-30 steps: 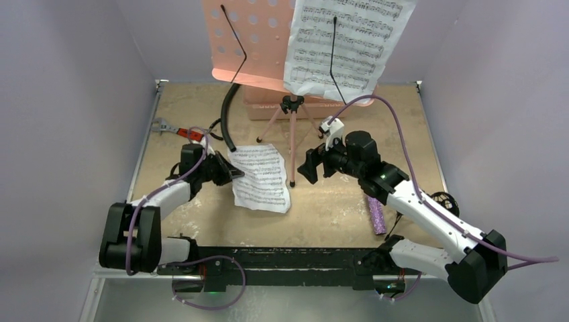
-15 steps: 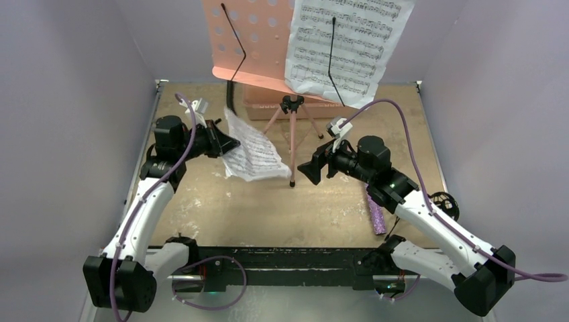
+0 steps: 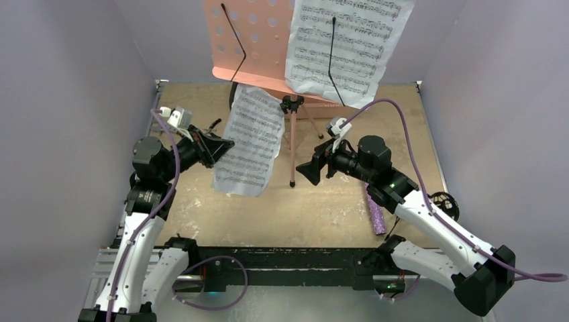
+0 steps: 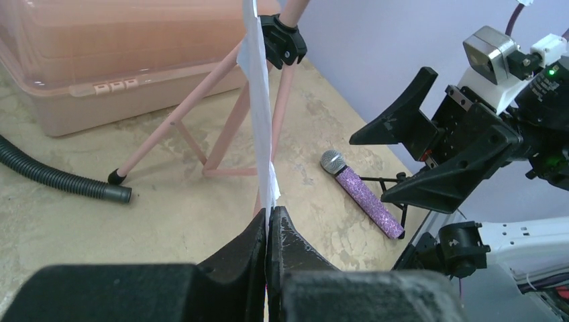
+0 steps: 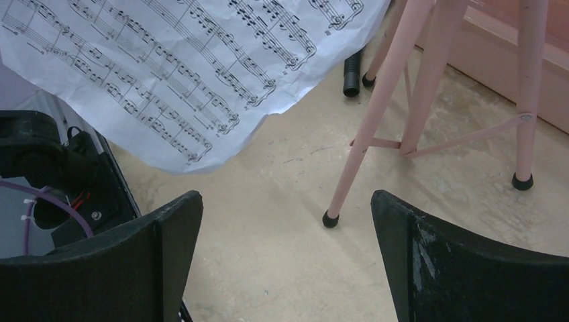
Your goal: Set up the instrument practice props
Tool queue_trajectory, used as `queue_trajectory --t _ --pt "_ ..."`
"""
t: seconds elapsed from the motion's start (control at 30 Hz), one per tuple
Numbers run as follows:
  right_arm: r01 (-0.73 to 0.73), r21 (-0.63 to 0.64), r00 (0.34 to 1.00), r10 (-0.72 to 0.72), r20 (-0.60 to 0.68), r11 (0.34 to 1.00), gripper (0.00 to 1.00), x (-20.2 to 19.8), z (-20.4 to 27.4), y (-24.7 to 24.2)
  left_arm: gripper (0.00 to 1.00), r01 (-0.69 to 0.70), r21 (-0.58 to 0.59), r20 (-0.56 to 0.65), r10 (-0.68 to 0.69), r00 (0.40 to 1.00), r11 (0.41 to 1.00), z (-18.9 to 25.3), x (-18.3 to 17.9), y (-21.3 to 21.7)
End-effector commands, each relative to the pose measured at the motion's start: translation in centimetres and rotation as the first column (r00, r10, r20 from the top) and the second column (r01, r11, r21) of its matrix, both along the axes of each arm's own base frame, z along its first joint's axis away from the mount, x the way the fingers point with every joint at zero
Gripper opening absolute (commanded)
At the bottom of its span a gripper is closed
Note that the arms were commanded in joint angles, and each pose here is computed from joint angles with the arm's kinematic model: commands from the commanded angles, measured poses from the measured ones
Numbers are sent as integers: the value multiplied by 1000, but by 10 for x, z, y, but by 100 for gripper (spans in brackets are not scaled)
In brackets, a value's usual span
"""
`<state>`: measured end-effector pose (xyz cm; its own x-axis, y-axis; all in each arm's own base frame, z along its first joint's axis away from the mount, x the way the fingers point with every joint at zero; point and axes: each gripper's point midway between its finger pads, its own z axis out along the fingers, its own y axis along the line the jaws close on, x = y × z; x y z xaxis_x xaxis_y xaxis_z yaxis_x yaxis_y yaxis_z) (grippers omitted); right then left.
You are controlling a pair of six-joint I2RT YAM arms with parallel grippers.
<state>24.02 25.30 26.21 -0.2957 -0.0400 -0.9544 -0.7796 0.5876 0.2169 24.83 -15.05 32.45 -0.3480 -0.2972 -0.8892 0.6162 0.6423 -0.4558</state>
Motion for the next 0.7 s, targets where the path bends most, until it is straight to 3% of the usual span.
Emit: queue_trajectory --t 0.0,0.37,0.67 --pt "-62 65 995 57 81 996 98 -3 32 9 0 56 -4 73 -55 996 998 6 -10 -6" --pt "-130 140 983 110 144 982 98 -14 50 15 0 189 -54 249 -170 953 981 46 -47 -18" --pt "-192 195 976 167 138 962 98 -19 58 26 0 232 -39 313 -208 926 972 70 -67 -20"
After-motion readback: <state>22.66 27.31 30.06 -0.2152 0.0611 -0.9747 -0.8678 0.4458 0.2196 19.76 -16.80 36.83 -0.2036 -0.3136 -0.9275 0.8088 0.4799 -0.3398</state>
